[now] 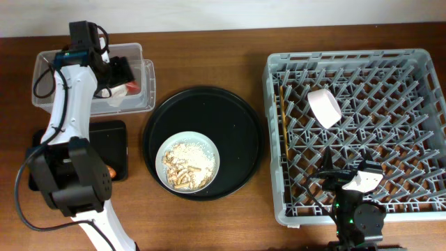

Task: Sort waste into correct bins and load items into the dishwasher rack
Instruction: 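Grasp the red wrapper with the left gripper and drop it in the clear bin, then grasp the food plate with the left gripper and tip scraps onto the black tray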

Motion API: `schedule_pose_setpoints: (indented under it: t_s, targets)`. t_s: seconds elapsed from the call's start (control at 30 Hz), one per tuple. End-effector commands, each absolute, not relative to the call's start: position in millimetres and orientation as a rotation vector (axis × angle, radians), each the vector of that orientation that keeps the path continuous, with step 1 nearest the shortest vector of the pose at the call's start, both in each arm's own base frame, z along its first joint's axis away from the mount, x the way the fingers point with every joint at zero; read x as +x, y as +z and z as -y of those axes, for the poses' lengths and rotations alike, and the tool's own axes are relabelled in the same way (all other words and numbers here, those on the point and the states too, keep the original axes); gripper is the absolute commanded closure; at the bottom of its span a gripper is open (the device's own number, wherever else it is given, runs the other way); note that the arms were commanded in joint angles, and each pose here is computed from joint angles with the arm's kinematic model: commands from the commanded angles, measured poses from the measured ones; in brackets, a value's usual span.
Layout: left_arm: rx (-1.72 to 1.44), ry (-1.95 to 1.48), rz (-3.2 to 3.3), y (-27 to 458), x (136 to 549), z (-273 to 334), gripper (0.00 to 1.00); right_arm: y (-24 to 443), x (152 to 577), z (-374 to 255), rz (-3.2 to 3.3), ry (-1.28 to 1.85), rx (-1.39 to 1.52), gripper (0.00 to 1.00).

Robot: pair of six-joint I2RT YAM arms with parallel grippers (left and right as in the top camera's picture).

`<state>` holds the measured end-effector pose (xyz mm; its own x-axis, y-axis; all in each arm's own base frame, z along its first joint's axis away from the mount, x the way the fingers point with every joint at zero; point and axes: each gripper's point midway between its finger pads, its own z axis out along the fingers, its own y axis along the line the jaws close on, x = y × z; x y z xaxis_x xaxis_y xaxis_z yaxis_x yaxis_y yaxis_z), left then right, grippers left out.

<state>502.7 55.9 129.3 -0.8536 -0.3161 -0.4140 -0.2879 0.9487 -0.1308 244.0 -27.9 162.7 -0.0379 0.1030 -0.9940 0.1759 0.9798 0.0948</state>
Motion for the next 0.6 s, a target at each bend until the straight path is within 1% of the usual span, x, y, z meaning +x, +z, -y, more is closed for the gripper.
schedule_pose_setpoints:
  t_s: [0.0,0.03,0.1,0.13,0.2,0.23,0.27,0.33,0.37,0.4,0.43,0.47,0.5,0.57]
  targets:
    - [-0.372,-0.293,-2.618,194,493,-27,0.01,159,244,30,-1.618,-0.066,0.227,0.02]
    - [-0.358,-0.307,-2.633,208,480,-19,0.01,159,244,30,-1.618,-0.066,0.227,0.02]
    - [-0.265,-0.343,-2.709,218,451,12,0.01,159,244,30,-1.618,-0.065,0.227,0.02]
    - [-0.175,-0.351,-2.786,218,429,38,0.01,159,244,30,-1.618,-0.066,0.227,0.02]
    - [0.001,-0.375,-2.875,215,402,91,0.01,159,244,30,-1.618,-0.066,0.227,0.02]
    - [0.07,-0.385,-2.889,212,396,111,0.01,159,244,30,-1.618,-0.066,0.227,0.02]
    - [0.198,-0.398,-2.901,209,384,145,0.01,159,244,30,-1.618,-0.066,0.227,0.02]
    - [0.386,-0.364,-2.916,201,363,181,0.02,159,244,30,-1.618,-0.066,0.227,0.02]
    - [0.427,-0.266,-2.927,192,356,188,0.11,159,244,30,-1.618,-0.065,0.227,0.02]
    - [0.359,-0.075,-2.944,181,350,185,0.21,159,244,30,-1.618,-0.066,0.227,0.02]
    - [0.305,0.077,-2.946,169,342,185,0.25,159,244,30,-1.618,-0.065,0.227,0.02]
    - [0.34,0.132,-2.95,155,330,196,0.27,159,244,30,-1.618,-0.065,0.227,0.02]
    - [0.418,0.148,-2.964,129,312,213,0.32,159,244,30,-1.618,-0.066,0.227,0.02]
    - [0.433,0.166,-2.982,105,299,219,0.37,159,244,30,-1.618,-0.066,0.227,0.02]
